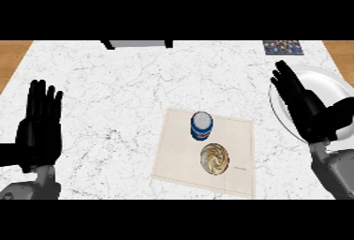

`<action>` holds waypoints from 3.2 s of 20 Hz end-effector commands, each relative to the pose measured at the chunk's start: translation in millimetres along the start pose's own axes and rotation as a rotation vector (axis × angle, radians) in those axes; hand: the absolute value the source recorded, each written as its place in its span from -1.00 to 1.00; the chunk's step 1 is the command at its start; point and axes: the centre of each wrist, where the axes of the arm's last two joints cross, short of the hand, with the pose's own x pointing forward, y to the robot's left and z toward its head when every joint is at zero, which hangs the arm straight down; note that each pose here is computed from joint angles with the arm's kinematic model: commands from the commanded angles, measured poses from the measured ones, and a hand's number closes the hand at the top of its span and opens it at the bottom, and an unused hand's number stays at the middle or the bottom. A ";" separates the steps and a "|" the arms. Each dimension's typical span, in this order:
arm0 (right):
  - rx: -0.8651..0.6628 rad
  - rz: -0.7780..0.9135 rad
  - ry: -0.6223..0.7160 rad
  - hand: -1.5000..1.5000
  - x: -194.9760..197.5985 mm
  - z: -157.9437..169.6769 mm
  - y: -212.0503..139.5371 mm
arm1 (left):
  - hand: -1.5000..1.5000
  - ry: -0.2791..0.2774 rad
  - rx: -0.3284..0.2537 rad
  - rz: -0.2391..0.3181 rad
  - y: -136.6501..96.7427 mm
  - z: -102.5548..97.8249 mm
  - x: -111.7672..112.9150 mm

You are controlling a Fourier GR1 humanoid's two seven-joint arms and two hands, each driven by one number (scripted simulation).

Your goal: Pick the cupcake from the placemat and place it in the plate

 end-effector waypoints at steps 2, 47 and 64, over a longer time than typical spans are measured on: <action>0.129 -0.066 0.029 1.00 -5.3 5.4 64.0 | 0.00 0.061 -0.102 -0.154 13.2 4.2 -2.4; 0.099 0.910 0.369 -1.00 14.6 102.2 159.1 | 0.00 0.199 -0.341 -0.319 60.1 0.0 -47.7; 0.128 1.024 0.483 -1.00 -27.1 47.2 169.5 | 0.00 0.191 -0.342 -0.323 33.5 3.8 -54.3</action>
